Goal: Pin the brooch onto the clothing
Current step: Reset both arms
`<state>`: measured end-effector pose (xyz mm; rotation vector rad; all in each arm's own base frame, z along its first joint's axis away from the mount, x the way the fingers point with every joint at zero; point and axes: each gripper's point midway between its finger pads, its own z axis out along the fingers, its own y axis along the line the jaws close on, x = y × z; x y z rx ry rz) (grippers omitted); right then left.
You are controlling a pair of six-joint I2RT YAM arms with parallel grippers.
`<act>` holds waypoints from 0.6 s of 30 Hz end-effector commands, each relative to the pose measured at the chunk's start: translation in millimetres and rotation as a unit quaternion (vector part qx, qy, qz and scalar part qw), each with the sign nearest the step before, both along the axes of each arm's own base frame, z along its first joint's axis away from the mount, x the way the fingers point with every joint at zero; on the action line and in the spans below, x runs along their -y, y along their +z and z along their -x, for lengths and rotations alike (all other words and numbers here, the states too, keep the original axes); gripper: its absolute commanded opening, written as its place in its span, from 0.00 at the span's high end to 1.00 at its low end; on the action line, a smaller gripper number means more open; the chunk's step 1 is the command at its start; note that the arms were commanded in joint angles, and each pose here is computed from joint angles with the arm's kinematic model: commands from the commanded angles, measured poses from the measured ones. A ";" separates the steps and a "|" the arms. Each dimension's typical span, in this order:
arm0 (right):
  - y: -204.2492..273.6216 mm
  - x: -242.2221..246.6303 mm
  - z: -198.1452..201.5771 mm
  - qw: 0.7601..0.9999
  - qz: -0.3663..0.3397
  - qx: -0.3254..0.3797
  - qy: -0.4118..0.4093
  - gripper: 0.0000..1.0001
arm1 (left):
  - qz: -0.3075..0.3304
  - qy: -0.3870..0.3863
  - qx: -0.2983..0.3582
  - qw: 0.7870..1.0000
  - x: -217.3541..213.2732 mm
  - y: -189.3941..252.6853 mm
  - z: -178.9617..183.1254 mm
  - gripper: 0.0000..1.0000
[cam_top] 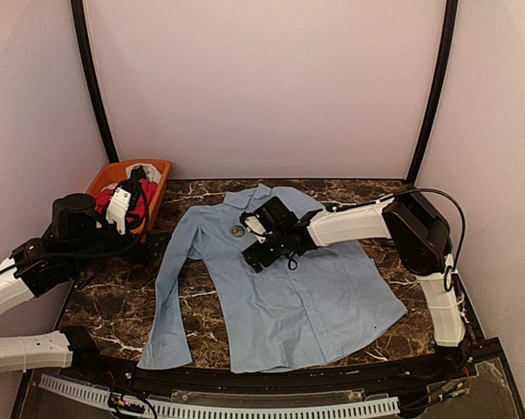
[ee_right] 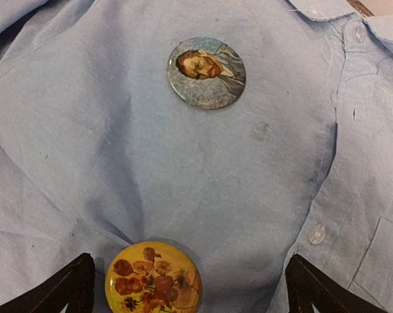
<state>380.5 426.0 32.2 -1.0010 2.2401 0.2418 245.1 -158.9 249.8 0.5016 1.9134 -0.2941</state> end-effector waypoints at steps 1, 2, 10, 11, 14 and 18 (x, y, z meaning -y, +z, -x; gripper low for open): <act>26.9 13.7 -3.1 0.999 0.005 0.043 -0.018 0.02 | -0.010 0.001 -0.007 1.000 -1.4 -8.9 -0.7 0.01; 34.8 13.1 -2.3 0.999 -0.006 0.047 -0.017 0.01 | -0.011 0.000 -0.008 1.000 -0.9 -9.2 -0.7 0.01; 47.8 23.3 -14.8 0.998 -0.006 0.058 -0.022 0.01 | -0.011 0.003 -0.007 1.000 -2.2 -9.6 -0.8 0.01; 44.7 23.1 -14.2 0.998 -0.007 0.055 -0.021 0.01 | -0.011 0.004 -0.007 1.000 -2.3 -9.4 -0.9 0.01; 29.7 24.4 -15.4 0.999 0.009 0.047 -0.020 0.01 | -0.014 0.006 -0.008 1.000 -3.2 -10.6 -1.4 0.01; 4.2 25.6 -11.5 0.999 0.033 0.023 -0.014 0.02 | -0.017 0.010 -0.010 1.000 -4.3 -11.8 -2.3 0.01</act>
